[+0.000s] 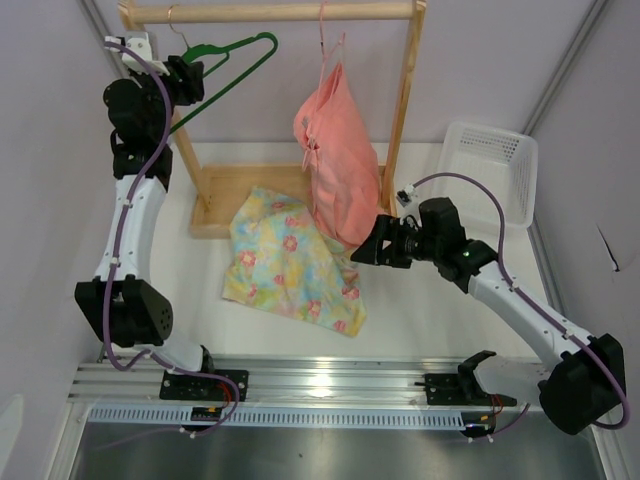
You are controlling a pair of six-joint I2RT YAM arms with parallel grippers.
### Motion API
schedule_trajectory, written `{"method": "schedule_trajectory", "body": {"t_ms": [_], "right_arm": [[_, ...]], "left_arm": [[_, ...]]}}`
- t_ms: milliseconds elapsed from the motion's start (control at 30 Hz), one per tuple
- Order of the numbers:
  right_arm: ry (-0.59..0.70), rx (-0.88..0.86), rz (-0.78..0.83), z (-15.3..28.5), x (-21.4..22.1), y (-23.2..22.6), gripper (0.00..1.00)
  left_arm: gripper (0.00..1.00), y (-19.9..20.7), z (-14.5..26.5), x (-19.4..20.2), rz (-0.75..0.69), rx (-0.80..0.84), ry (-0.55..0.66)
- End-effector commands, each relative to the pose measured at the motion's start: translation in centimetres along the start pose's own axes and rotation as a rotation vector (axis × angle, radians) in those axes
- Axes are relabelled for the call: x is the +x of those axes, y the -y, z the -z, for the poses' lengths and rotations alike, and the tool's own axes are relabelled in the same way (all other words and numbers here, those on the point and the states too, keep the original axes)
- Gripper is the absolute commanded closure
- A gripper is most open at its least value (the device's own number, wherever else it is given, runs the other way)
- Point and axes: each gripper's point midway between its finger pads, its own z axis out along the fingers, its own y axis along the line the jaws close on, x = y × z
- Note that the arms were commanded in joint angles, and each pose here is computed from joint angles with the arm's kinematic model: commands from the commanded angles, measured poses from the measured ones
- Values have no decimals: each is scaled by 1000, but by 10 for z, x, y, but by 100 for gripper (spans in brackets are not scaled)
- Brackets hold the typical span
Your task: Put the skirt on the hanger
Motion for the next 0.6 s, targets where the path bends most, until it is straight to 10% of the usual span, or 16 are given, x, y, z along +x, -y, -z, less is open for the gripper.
{"method": "schedule_trajectory", "body": {"t_ms": [0, 567], "right_arm": [[43, -41, 43, 1, -17, -13, 17], [32, -48, 42, -1, -17, -14, 17]], "left_arm": [[38, 7, 7, -36, -45, 31, 69], [44, 0, 3, -32, -58, 0, 36]]}}
